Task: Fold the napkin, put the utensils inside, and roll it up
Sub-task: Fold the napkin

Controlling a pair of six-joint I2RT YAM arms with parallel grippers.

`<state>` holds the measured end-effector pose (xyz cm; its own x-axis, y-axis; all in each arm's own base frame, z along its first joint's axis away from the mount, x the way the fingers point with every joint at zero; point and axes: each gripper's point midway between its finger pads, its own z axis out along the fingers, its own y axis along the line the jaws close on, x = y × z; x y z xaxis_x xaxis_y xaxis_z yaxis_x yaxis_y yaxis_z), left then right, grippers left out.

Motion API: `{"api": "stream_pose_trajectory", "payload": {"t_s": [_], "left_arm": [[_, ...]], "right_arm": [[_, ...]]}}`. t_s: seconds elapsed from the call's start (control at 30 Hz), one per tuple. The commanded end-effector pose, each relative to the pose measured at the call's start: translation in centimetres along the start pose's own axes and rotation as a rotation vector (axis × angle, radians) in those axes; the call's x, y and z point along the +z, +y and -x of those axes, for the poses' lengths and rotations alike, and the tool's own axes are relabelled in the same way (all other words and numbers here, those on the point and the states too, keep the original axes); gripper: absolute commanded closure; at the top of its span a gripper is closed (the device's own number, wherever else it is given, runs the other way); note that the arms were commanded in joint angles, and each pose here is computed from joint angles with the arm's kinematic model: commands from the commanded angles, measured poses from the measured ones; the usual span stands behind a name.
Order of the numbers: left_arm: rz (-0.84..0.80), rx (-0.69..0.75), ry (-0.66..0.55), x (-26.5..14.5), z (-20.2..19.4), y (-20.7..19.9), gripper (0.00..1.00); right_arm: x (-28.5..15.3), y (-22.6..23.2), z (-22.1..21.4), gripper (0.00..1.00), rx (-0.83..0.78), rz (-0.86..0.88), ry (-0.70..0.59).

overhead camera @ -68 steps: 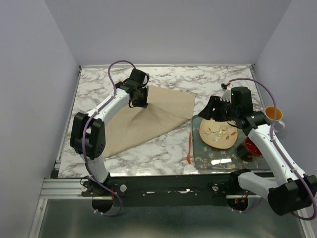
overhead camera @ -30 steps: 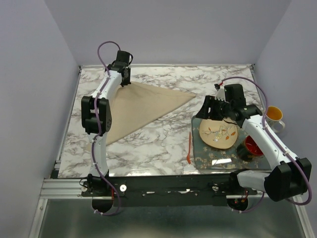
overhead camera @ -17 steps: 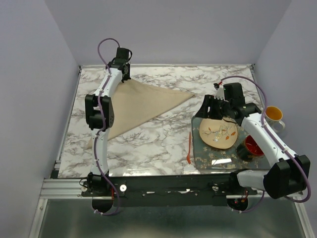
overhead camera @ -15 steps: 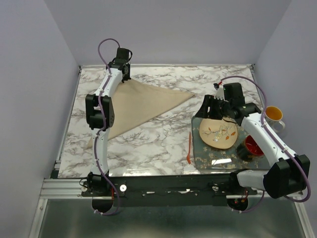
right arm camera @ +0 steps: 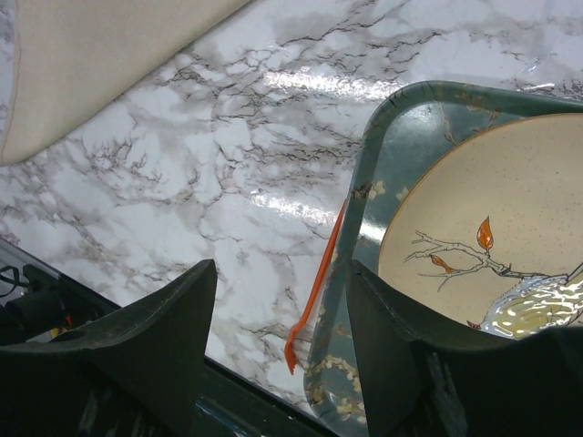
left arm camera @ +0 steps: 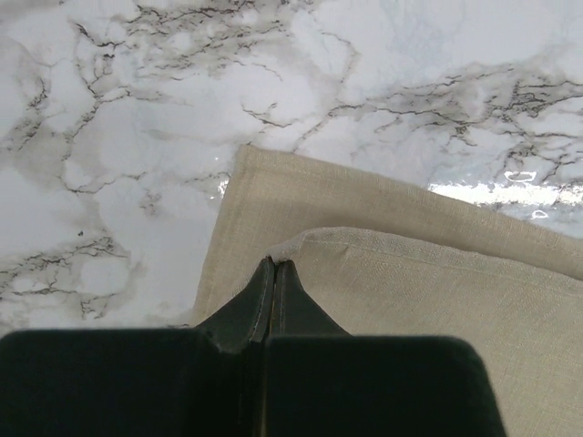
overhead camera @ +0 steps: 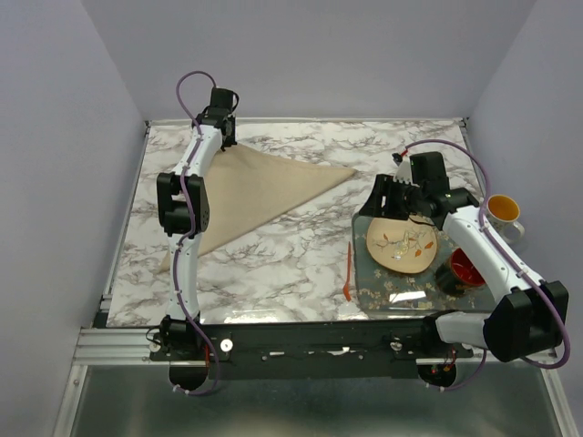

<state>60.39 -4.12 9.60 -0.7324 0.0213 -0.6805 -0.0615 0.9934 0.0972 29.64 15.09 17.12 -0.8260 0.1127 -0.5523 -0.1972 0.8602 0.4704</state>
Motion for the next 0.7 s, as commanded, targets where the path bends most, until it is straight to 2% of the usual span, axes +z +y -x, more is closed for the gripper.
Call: {"api": "stream_pose_trajectory", "payload": {"t_s": [0.0,0.67], "left_arm": [[0.0,-0.007,-0.04,0.9,1.2,0.3,1.0],[0.001,-0.026,-0.022,2.6,0.3,0.3,1.0]], "right_arm": [[-0.3,0.3,0.4,0.33,-0.004,0.007,0.005],[-0.1,0.2,0.3,0.33,-0.001,0.008,0.014]]}}
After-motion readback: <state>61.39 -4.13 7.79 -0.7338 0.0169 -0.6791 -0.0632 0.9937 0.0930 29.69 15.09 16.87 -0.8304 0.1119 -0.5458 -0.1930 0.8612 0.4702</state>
